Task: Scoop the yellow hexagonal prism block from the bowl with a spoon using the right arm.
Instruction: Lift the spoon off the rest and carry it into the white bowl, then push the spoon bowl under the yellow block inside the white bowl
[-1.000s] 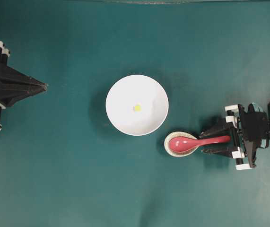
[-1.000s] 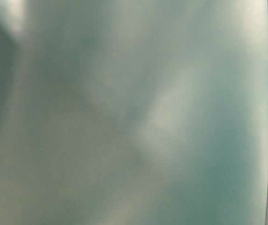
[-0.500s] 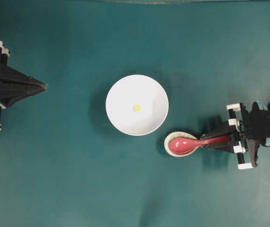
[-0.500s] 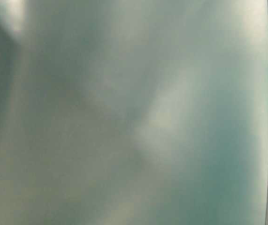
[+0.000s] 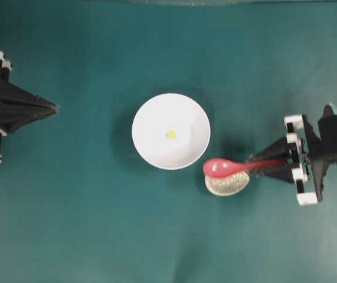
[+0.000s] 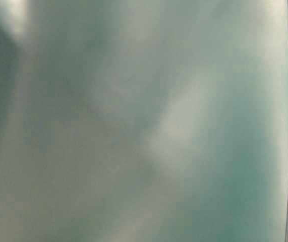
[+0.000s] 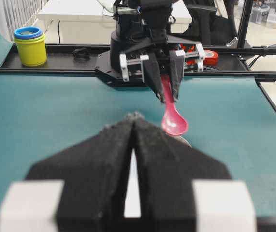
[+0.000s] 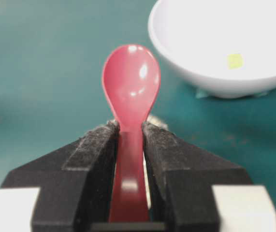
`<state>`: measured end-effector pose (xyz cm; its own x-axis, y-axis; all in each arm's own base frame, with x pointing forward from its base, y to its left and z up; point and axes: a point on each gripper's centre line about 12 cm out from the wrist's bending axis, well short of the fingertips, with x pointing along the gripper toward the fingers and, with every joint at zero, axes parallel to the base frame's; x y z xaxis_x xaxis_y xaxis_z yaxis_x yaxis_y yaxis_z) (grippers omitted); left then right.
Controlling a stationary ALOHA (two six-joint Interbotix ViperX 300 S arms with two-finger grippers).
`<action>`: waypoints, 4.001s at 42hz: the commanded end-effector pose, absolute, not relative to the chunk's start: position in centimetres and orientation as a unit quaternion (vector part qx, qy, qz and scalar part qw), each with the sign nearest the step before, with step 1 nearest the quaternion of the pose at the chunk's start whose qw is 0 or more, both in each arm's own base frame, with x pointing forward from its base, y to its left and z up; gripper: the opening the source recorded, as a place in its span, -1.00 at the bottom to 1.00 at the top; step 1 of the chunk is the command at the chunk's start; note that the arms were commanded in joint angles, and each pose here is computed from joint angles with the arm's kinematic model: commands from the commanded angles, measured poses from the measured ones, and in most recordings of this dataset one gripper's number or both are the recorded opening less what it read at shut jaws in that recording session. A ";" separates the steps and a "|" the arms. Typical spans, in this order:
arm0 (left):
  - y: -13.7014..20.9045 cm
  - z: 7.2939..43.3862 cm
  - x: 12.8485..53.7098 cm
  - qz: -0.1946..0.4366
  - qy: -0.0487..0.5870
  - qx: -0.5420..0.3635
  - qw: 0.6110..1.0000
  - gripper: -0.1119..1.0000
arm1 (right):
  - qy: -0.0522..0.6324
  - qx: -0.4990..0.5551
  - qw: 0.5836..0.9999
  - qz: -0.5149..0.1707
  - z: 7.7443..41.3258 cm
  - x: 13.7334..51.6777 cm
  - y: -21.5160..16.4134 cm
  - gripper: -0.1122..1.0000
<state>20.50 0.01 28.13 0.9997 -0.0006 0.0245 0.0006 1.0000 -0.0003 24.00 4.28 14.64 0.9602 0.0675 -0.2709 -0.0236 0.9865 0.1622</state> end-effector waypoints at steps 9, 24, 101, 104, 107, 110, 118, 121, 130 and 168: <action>0.0 28.8 20.7 -0.001 -0.021 0.003 1.000 -0.81 | 0.182 0.078 0.980 -0.005 18.9 26.0 2.0 -0.38; 0.0 28.7 20.8 -0.001 -0.018 0.006 1.000 -0.81 | 0.290 0.083 0.953 -0.030 22.4 29.1 -1.1 -0.38; 0.0 28.6 20.8 -0.002 -0.015 0.006 1.000 -0.81 | 0.490 0.065 0.869 -0.015 18.6 38.8 -2.8 -0.38; 0.0 28.6 20.8 -0.002 -0.015 0.007 1.000 -0.81 | 0.478 0.064 0.876 -0.018 18.6 39.1 -3.0 -0.38; 0.0 28.6 20.8 -0.001 -0.016 0.006 1.000 -0.81 | 0.464 0.063 0.883 -0.020 18.9 39.4 -3.1 -0.38; 0.0 28.6 20.8 -0.001 -0.015 0.006 1.000 -0.81 | 0.450 0.062 0.891 -0.023 19.1 39.7 -3.1 -0.38; 0.0 28.6 20.8 -0.002 -0.016 0.007 1.000 -0.81 | 0.414 0.059 0.908 -0.029 19.7 40.4 -3.4 -0.38; 0.0 28.7 20.7 -0.002 -0.017 0.007 1.000 -0.81 | 0.400 0.058 0.914 -0.031 19.9 40.7 -3.4 -0.38; 0.0 28.7 20.7 -0.002 -0.018 0.007 1.000 -0.81 | 0.388 0.056 0.919 -0.034 20.0 40.9 -3.5 -0.38; 0.0 28.7 20.7 -0.002 -0.018 0.007 1.000 -0.81 | 0.383 0.054 0.922 -0.036 20.0 40.9 -3.6 -0.38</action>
